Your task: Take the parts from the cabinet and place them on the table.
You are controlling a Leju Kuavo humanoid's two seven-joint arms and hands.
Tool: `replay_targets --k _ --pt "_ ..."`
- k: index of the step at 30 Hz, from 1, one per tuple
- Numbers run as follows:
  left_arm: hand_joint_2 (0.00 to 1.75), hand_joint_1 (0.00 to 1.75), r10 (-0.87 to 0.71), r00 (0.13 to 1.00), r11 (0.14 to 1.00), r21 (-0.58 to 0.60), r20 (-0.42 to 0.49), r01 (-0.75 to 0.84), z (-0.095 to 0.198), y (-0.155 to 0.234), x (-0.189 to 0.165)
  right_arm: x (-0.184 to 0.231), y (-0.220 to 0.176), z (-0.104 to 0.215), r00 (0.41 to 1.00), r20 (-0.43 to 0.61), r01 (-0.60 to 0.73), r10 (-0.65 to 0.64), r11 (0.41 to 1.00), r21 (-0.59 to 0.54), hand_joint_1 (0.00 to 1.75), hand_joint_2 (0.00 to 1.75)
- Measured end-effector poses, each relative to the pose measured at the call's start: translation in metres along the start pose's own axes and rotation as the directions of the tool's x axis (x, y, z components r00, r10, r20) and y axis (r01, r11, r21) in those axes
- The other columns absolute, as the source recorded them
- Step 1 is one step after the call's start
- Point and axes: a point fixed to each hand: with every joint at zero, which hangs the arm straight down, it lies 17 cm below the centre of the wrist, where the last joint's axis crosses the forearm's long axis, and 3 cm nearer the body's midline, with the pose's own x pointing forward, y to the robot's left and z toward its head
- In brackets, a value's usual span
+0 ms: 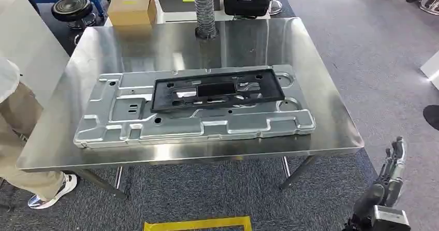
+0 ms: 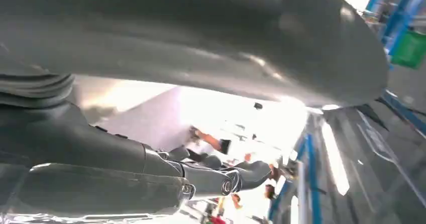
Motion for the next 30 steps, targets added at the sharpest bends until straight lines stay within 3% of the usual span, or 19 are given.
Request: replay_targets --k 11,18,23,28,30 --pt "0.00 0.00 0.002 1.000 1.000 0.000 -0.014 -0.002 0.001 -0.003 -0.004 -0.085 0.015 0.051 0.963 -0.212 -0.143 0.169 0.981 0.133 0.00 0.00" --pt "0.00 0.00 -0.010 1.000 1.000 -0.022 -0.011 0.009 0.003 -0.009 -0.006 -0.181 0.029 0.125 0.842 -0.372 -0.304 0.390 0.914 0.269 0.00 0.00" --pt "0.00 0.00 -0.020 1.000 0.999 -0.025 -0.009 0.020 0.003 -0.009 -0.005 -0.257 0.012 0.233 0.618 -0.602 -0.287 0.506 0.858 0.426 0.00 0.00" --pt "0.00 0.00 -0.017 1.000 1.000 -0.022 0.003 0.017 0.000 -0.008 0.002 -0.277 0.001 0.307 0.446 -0.719 -0.204 0.532 0.843 0.497 0.00 0.00" --pt "0.00 0.00 -0.022 1.000 0.999 -0.026 0.006 0.023 0.000 -0.008 0.003 -0.287 -0.003 0.348 0.273 -0.774 -0.137 0.572 0.819 0.557 0.00 0.00"
